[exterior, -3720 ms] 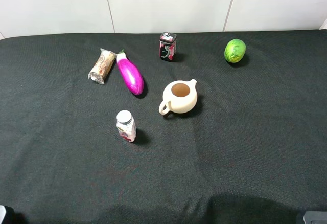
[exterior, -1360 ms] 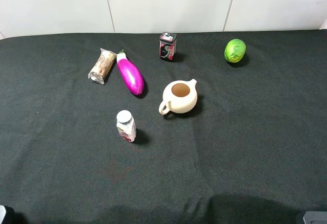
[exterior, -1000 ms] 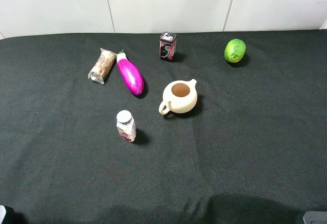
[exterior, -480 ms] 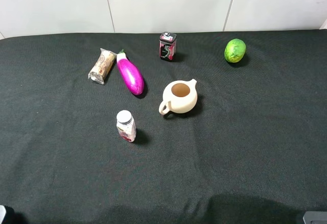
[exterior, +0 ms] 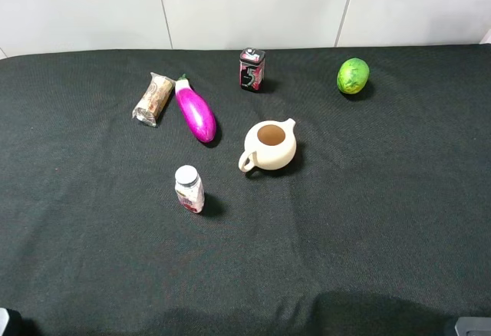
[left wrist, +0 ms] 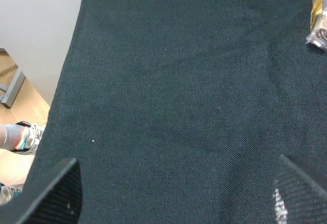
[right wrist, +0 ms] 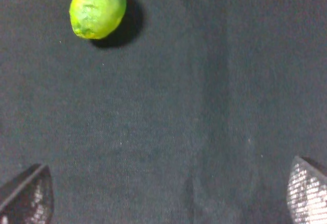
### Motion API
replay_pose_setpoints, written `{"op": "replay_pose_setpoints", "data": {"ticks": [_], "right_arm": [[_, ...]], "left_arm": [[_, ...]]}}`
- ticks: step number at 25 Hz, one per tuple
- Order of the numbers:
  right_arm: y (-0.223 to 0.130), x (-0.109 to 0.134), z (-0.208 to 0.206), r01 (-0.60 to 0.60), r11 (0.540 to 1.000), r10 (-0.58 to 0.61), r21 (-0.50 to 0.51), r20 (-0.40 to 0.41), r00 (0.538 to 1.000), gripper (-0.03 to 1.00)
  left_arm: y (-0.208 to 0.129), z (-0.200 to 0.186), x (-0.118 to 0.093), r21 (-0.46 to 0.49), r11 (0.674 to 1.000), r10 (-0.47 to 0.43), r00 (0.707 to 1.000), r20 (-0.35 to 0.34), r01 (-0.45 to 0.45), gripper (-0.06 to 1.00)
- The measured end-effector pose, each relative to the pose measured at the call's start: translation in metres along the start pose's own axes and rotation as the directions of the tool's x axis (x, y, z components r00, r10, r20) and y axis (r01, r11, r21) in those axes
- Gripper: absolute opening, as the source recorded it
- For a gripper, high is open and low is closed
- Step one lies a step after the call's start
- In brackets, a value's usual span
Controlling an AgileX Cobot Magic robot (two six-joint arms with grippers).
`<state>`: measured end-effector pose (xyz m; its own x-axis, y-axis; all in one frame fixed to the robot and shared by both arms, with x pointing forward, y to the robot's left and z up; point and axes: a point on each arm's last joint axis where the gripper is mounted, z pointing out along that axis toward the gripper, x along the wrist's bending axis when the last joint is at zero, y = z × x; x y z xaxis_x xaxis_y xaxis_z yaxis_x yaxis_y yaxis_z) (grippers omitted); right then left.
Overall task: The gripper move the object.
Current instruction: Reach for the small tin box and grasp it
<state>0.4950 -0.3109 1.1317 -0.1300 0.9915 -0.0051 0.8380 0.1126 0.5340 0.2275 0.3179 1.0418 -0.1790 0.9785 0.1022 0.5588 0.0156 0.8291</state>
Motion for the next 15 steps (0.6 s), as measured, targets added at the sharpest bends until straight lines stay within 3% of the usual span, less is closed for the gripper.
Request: {"op": "replay_pose_setpoints", "data": {"ticks": [7,15], "right_arm": [[0.025,0.001,0.029,0.043,0.998,-0.041,0.038,-0.048,0.998,0.69],[0.059,0.035,0.059,0.162,0.986,-0.158,0.032,-0.101,0.982,0.69]], "left_arm": [[0.000,0.000,0.000,0.000,1.000,0.000,1.000,0.000,0.000,0.79],[0.000,0.000,0.000,0.000,1.000,0.000,1.000,0.000,0.000,0.79]]}}
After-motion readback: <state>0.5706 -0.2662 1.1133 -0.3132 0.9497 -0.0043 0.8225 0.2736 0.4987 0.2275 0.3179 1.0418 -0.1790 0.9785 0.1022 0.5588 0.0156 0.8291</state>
